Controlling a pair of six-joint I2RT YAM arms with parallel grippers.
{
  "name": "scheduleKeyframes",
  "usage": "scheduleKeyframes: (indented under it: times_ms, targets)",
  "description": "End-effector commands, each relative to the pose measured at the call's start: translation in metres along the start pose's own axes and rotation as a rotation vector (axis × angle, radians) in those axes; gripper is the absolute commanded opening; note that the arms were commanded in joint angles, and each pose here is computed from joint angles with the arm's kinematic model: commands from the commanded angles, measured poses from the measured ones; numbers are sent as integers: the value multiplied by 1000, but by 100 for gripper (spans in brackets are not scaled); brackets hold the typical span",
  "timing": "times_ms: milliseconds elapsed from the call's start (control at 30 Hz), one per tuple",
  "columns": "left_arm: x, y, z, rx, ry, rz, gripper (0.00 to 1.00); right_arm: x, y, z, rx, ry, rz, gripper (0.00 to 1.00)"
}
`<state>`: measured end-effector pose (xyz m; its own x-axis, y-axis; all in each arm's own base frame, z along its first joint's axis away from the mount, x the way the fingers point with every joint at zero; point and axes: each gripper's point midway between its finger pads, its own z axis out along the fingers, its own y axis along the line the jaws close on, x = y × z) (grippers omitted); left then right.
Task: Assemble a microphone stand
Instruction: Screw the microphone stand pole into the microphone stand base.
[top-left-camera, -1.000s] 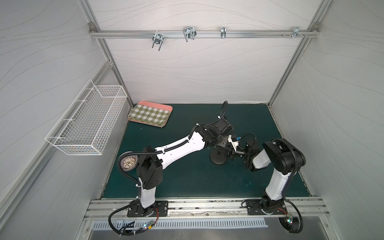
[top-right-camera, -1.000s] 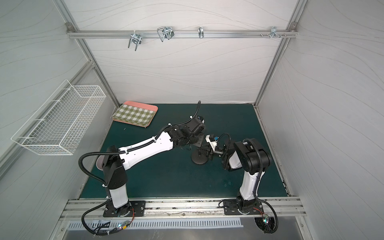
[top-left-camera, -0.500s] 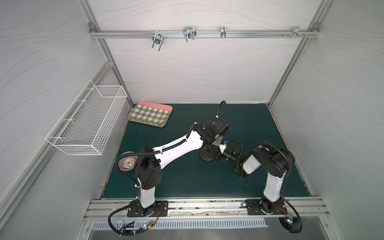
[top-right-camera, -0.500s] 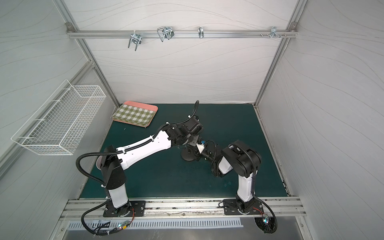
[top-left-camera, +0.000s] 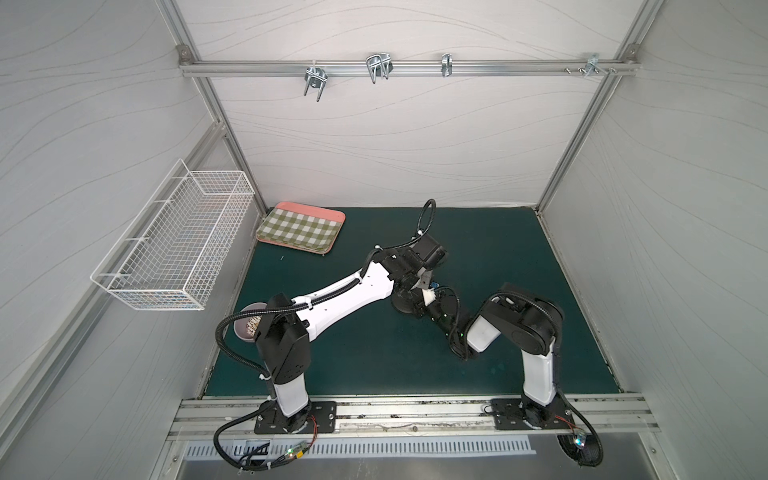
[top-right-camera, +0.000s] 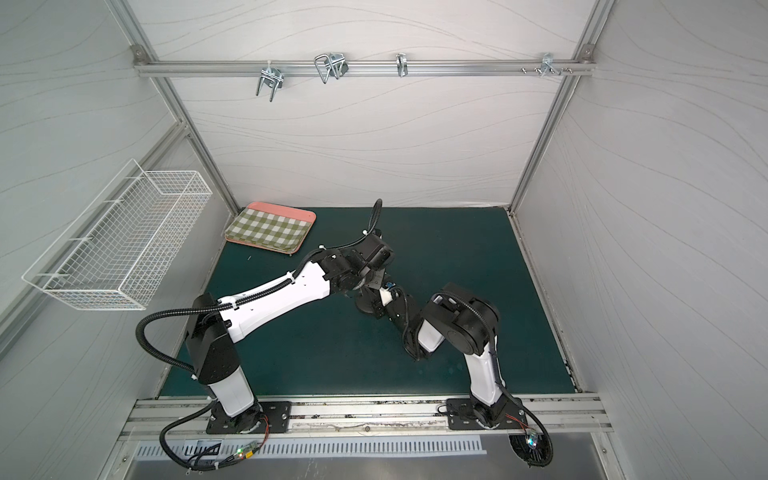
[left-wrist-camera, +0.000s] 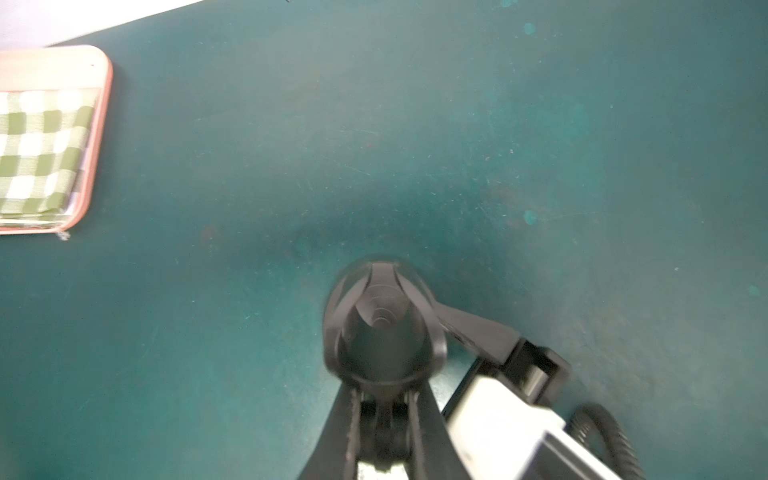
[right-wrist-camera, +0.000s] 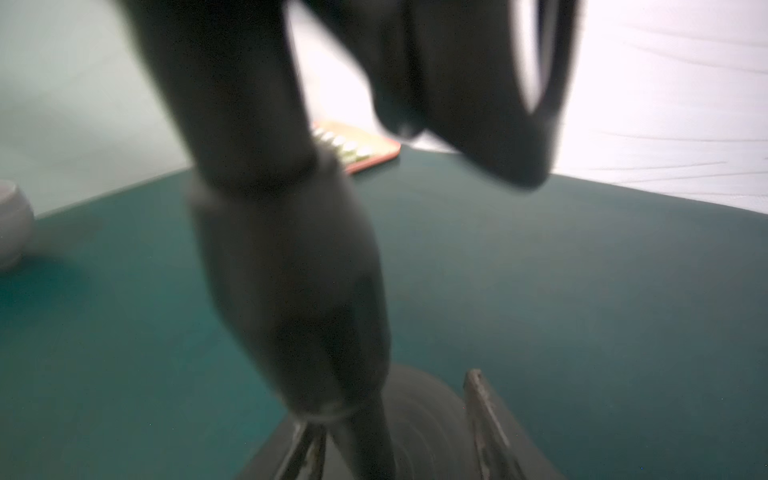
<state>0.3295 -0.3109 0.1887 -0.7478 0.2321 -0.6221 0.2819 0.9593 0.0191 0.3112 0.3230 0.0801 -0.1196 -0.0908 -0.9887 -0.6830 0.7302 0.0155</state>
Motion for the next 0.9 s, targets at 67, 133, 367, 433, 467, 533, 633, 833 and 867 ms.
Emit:
scheduleKeyframes:
  times_ms: [67, 133, 367, 433, 467, 533, 633, 833, 867]
  targets:
    - [21, -28, 2, 105, 74, 20, 4, 4, 5, -22, -295, 36, 19, 72]
    - [20, -26, 1, 104, 71, 22, 4, 2, -1, -29, -367, 30, 32, 72]
    - [21, -24, 1, 105, 74, 22, 4, -9, -15, -35, -574, 15, 129, 64]
    - [21, -23, 1, 105, 73, 24, 4, -13, -11, -36, -625, 5, 121, 63]
    - [21, -24, 1, 106, 75, 26, 4, -15, -9, -36, -651, 0, 116, 63]
    - [21, -25, 1, 110, 77, 29, 4, -18, -6, -35, -681, -6, 115, 60]
    - [22, -26, 3, 111, 81, 30, 4, -17, -6, -32, -692, -6, 116, 55]
    - [21, -26, 4, 110, 85, 30, 4, -12, -6, -24, -657, -3, 106, 28]
    - [20, -26, 4, 108, 87, 29, 4, -11, -5, -23, -641, -3, 100, 26]
